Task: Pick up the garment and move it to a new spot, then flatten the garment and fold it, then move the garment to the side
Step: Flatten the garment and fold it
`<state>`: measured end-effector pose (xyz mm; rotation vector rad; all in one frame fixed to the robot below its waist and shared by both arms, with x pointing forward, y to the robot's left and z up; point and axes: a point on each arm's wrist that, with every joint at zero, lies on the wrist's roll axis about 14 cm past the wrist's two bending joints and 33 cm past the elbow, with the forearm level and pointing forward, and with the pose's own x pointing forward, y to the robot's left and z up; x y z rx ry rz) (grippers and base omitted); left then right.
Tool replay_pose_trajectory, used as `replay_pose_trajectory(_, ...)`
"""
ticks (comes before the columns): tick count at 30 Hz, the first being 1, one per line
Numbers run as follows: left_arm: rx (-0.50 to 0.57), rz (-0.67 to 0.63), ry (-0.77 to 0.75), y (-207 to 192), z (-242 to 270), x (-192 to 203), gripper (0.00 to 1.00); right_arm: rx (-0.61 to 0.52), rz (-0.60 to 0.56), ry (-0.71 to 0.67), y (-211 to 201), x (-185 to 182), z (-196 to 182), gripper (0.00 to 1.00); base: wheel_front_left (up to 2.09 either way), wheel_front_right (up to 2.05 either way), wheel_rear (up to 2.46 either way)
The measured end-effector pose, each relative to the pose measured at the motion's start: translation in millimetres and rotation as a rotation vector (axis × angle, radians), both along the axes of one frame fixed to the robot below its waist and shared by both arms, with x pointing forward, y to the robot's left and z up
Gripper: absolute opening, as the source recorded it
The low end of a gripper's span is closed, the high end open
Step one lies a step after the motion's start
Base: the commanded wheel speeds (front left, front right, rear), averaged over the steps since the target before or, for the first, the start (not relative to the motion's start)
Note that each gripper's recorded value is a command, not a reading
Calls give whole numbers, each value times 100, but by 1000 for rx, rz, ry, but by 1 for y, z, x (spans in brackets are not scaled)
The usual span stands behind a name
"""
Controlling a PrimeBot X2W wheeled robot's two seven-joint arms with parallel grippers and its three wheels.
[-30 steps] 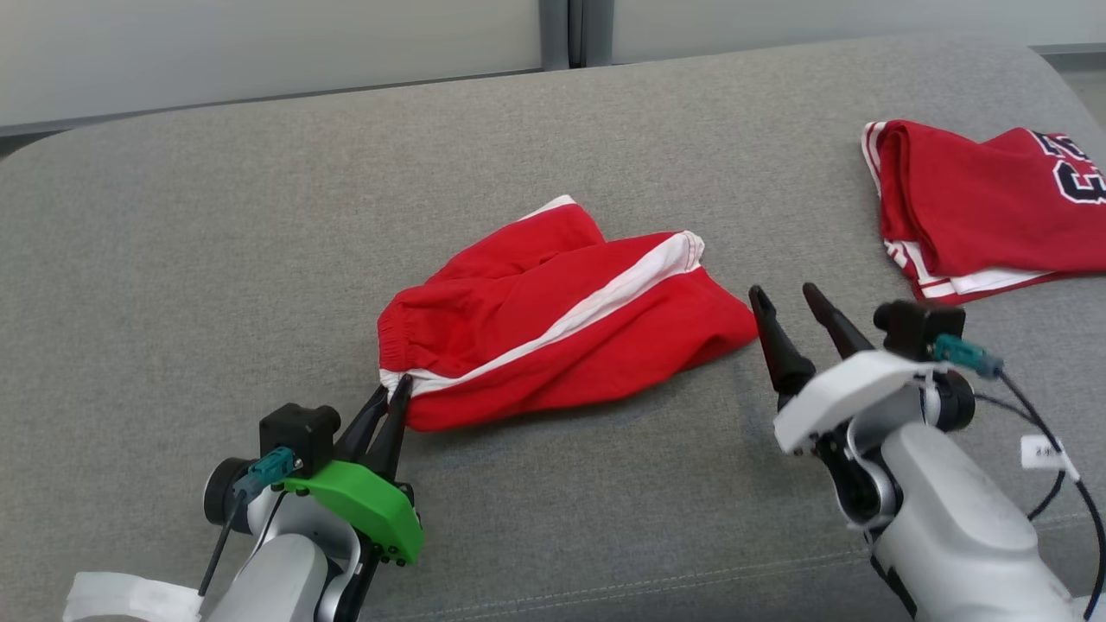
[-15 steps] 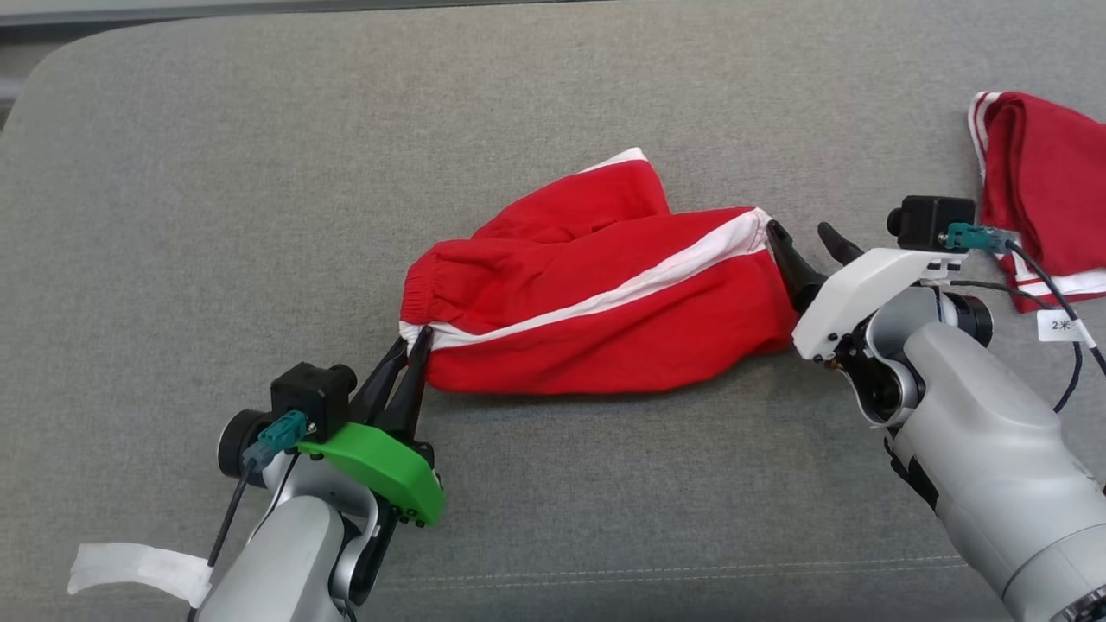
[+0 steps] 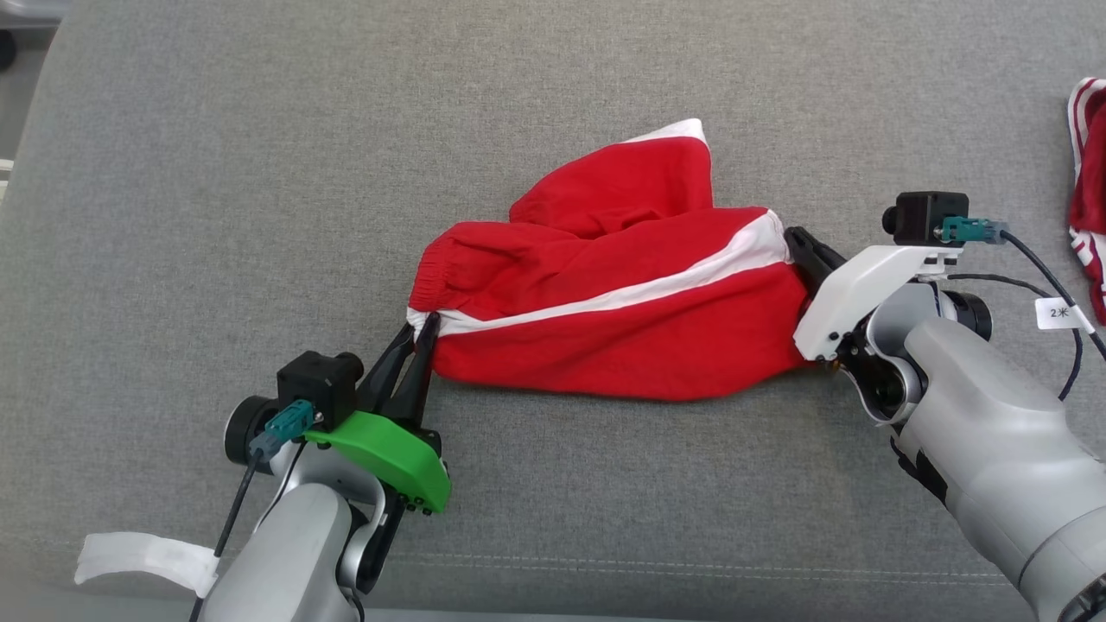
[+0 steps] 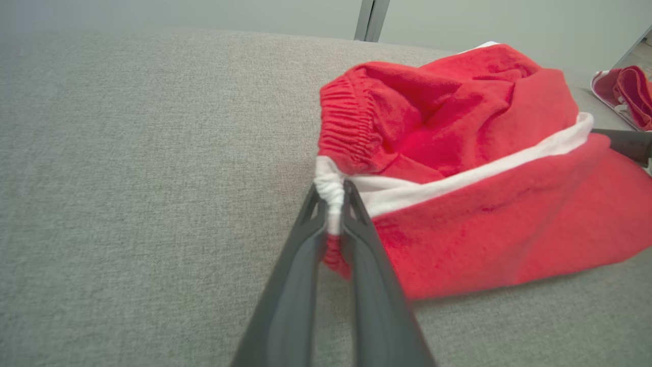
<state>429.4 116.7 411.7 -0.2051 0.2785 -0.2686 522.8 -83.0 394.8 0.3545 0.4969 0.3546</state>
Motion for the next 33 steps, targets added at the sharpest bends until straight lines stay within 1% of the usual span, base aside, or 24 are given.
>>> replay_pose_trajectory(4,4,3,-2,2,1,-2,0,-8,29,4,5,-5,0,0,0,0,0)
replay_pose_trajectory(6,5,7,-8,2,3,-2,0,-2,22,-7,3,-6,4,0,0,0,0)
replay_pose_trajectory(7,4,7,-10,2,4,-2,0,7,12,-16,1,-5,6,18,0,0,0)
replay_pose_trajectory(8,3,7,-12,2,5,-2,0,10,8,-19,0,-5,8,97,0,0,0)
replay_pose_trajectory(9,2,9,-16,2,6,-2,0,8,8,-22,-1,-6,9,100,0,0,0)
replay_pose_trajectory(16,-1,3,-13,-2,5,-5,0,7,31,3,3,-13,1,100,0,0,0)
replay_pose_trajectory(20,-1,9,-7,0,3,-7,0,-23,78,14,12,-14,-6,100,0,0,0)
replay_pose_trajectory(21,1,11,-6,1,3,-8,0,-30,88,16,14,-14,-8,79,0,0,0)
replay_pose_trajectory(22,2,13,-4,2,2,-8,0,-39,96,18,15,-14,-9,44,0,0,0)
replay_pose_trajectory(23,3,15,-3,3,2,-8,0,-49,105,19,16,-14,-10,25,0,0,0)
replay_pose_trajectory(24,4,17,-1,3,1,-9,0,-57,113,24,17,-14,-12,0,0,0,0)
replay_pose_trajectory(28,2,21,-6,4,3,-9,0,-96,153,30,19,-18,-15,0,0,0,0)
replay_pose_trajectory(33,-5,26,-35,3,11,-7,0,-95,146,-48,15,-15,0,0,0,0,0)
